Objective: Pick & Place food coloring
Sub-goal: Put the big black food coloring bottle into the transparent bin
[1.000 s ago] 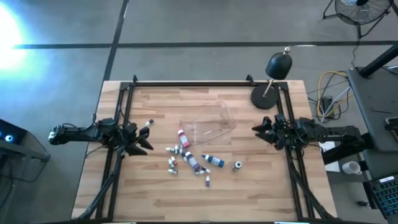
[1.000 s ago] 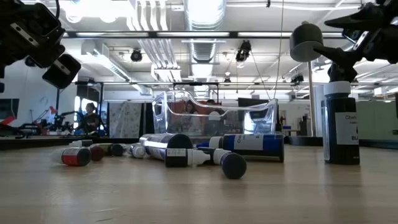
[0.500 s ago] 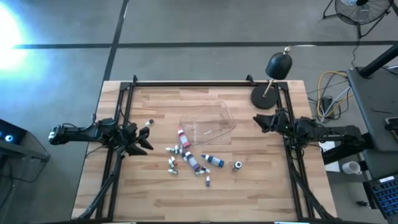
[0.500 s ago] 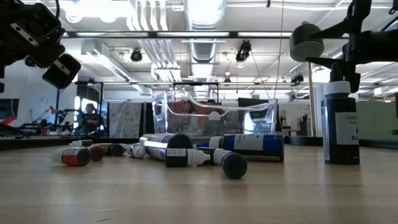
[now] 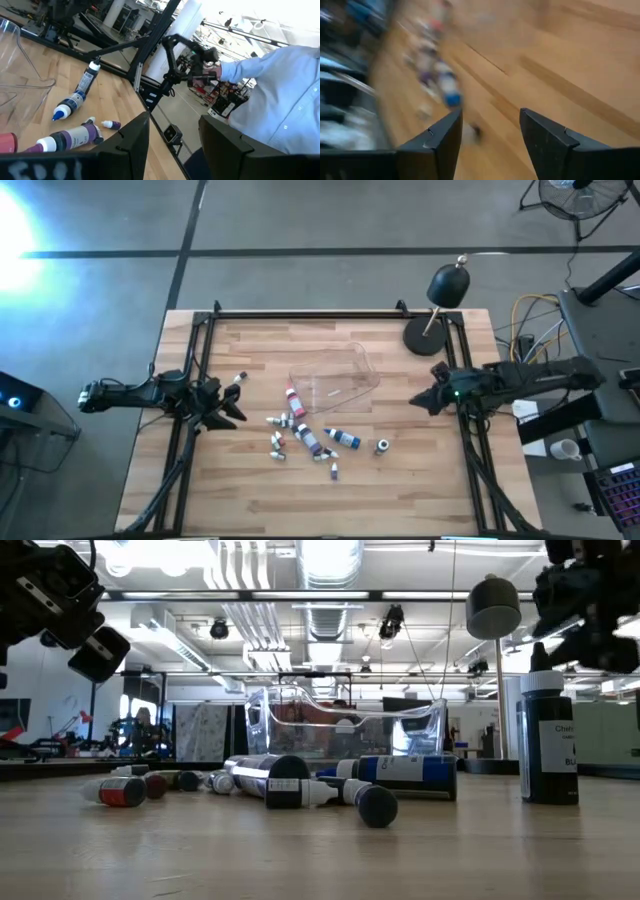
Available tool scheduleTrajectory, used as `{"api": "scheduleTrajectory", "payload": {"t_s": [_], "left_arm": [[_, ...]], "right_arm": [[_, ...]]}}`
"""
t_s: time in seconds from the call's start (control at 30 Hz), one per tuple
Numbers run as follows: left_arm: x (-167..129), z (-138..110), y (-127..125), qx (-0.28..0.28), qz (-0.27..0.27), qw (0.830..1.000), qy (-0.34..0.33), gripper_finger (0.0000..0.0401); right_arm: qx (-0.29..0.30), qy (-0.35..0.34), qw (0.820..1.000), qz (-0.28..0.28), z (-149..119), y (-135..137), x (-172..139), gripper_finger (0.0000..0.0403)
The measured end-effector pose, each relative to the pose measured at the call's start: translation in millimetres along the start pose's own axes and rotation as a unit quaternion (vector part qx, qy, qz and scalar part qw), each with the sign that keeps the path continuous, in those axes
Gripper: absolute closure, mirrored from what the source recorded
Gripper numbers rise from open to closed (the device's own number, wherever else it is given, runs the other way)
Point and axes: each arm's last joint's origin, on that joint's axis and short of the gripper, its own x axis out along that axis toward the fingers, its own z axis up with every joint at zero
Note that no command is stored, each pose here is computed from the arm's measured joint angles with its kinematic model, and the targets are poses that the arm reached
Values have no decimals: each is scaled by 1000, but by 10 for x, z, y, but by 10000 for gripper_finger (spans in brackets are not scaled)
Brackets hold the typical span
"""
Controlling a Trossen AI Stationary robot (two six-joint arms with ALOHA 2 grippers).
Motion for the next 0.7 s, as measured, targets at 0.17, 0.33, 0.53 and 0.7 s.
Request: {"api": "scheduleTrajectory", "payload": {"t_s": [0.17, 0.33, 0.53, 0.7], "left_arm": [[0, 0, 0, 0, 0, 1000, 0, 254], [0, 0, 0, 0, 0, 1000, 0, 254], [0, 0, 0, 0, 0, 1000, 0, 254], [0, 0, 0, 0, 0, 1000, 0, 254]], "right_arm": [[-107, 81, 987, -91, 24, 349, -46, 209], [-231, 132, 958, -105, -66, 655, 141, 203], [-397, 189, 893, -95, -300, 966, 406, 187], [-511, 202, 833, -59, -471, 1235, 616, 165]]}}
